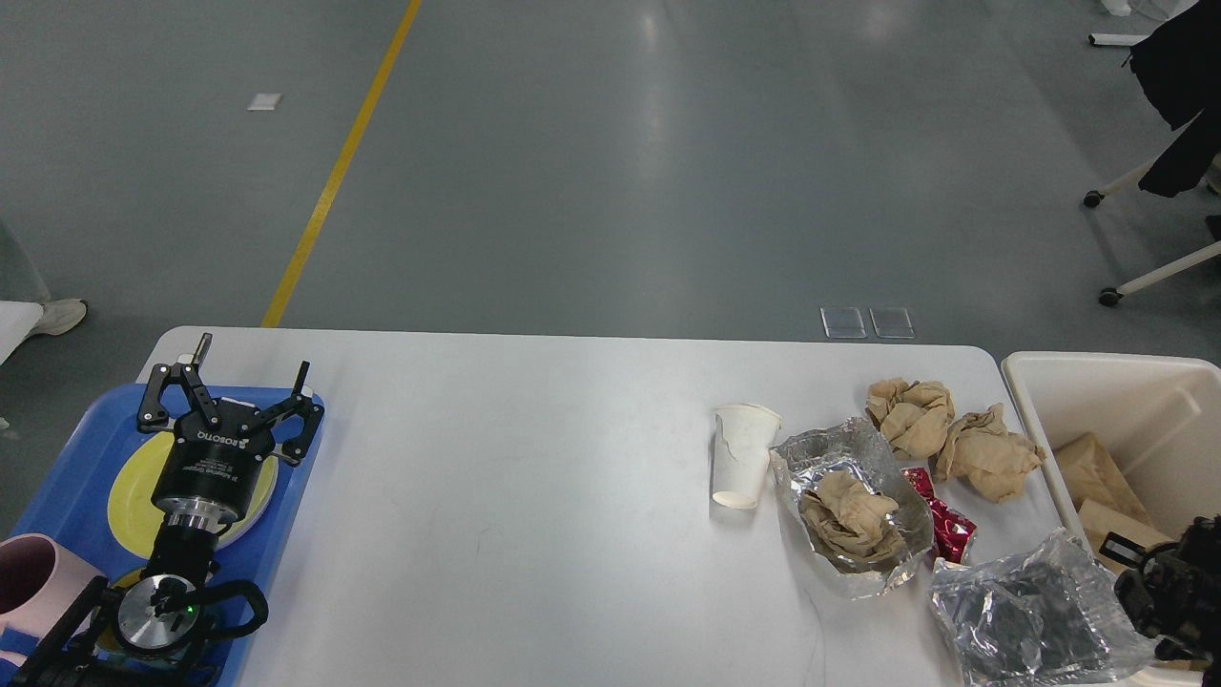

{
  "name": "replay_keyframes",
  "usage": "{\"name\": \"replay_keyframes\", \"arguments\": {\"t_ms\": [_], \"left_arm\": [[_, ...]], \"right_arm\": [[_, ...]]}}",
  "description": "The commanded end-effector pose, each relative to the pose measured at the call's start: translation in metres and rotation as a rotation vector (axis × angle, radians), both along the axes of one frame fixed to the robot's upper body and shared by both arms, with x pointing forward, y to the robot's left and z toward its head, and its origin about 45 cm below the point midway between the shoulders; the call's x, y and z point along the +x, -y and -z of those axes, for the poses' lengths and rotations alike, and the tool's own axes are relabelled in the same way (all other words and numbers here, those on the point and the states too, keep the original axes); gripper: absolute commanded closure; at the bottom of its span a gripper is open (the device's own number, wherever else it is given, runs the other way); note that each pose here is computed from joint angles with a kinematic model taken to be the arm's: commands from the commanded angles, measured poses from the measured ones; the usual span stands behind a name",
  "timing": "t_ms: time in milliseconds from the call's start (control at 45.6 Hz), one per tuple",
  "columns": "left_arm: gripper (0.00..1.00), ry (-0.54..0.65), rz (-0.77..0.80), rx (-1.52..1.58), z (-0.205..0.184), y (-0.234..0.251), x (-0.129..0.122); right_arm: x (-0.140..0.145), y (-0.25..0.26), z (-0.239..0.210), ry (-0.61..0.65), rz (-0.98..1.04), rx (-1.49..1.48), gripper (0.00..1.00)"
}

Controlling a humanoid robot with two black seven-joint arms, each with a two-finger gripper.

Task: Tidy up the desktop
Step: 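Drop the paper cup into the white bin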

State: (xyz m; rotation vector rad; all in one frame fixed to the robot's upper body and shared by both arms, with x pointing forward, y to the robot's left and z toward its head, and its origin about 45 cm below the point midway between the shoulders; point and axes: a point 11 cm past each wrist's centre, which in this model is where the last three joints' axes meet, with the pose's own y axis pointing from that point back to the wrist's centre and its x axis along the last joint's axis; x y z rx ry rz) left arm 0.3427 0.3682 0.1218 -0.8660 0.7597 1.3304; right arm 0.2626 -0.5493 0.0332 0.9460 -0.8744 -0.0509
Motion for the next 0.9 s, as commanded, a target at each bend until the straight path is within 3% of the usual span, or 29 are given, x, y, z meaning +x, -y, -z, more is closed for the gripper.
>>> {"name": "replay_keyframes", "arguments": {"t_ms": [0,351,592,877], "left_arm": [[0.03,-0.001,0.0,0.001,0.0,0.0,0.0],[0.03,0.001,0.0,-0.001,0.0,0.0,0.0],[0.03,0.001,0.001,0.001,0.0,0.0,0.0],[0.03,0.002,0.002,0.0,0.0,0.0,0.0]], "right_arm": [[0.0,0.0,0.0,0.004,0.001,-0.001,0.0],[0.0,0.008,-0.008,-0.017,0.022,0.012,0.0],[0.02,0.037,-0.085,-0.089,0.017,0.0,0.0],[0.057,-0.032,-0.197,-0.384,-0.177,0.029,0.0]]}}
